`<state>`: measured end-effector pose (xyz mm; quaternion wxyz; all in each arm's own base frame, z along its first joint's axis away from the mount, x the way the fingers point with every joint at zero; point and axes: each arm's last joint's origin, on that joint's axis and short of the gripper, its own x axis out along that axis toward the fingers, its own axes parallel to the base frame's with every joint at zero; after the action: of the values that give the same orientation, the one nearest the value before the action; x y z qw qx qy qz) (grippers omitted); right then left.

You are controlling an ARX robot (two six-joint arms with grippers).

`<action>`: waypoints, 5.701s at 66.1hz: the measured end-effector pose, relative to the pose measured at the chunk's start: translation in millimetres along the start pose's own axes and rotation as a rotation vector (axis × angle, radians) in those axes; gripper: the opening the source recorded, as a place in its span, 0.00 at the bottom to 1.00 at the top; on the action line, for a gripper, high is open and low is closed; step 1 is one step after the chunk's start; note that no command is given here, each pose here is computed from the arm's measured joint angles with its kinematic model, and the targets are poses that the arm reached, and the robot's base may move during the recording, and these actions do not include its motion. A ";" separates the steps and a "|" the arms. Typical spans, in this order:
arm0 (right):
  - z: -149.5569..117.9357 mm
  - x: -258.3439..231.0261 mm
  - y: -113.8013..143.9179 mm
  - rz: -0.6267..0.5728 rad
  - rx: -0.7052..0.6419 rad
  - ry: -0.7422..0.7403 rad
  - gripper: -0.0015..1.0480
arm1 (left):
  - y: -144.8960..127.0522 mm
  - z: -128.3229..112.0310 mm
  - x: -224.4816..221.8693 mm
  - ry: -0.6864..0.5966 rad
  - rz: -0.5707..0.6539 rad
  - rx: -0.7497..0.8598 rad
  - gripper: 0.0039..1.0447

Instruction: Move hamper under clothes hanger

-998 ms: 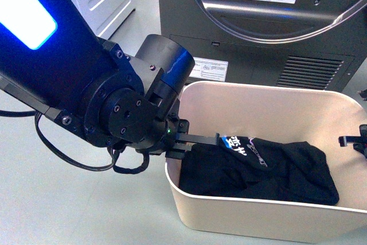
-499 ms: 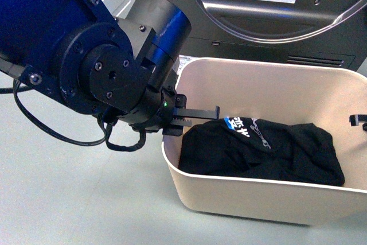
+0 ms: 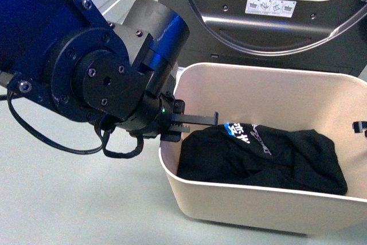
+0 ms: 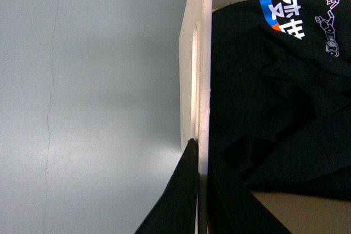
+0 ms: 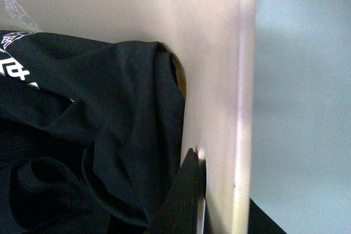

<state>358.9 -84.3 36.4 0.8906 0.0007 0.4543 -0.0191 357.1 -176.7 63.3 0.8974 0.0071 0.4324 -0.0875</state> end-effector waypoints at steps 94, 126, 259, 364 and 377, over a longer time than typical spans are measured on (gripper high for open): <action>1.4 -1.3 1.6 0.007 0.002 -0.008 0.03 | 2.8 1.0 -1.1 -0.004 0.011 -0.001 0.04; 1.6 -1.8 1.2 0.004 0.002 -0.008 0.03 | 2.3 1.1 -1.3 -0.004 0.008 0.002 0.04; 22.9 69.3 1.5 -0.114 0.209 -0.004 0.03 | -35.2 41.1 78.7 -0.050 0.054 0.232 0.04; 3.9 -153.3 28.3 0.038 0.020 -0.936 0.49 | 39.6 7.2 -175.5 -0.903 0.179 -0.019 0.45; -28.8 -175.2 46.6 0.034 0.009 -0.928 0.14 | 75.7 -35.7 -193.0 -0.883 0.166 -0.006 0.09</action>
<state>234.5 -31.4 160.6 1.0000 0.0033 0.0076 -0.0048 223.9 -69.9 186.1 0.9999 0.0014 0.0064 -0.0084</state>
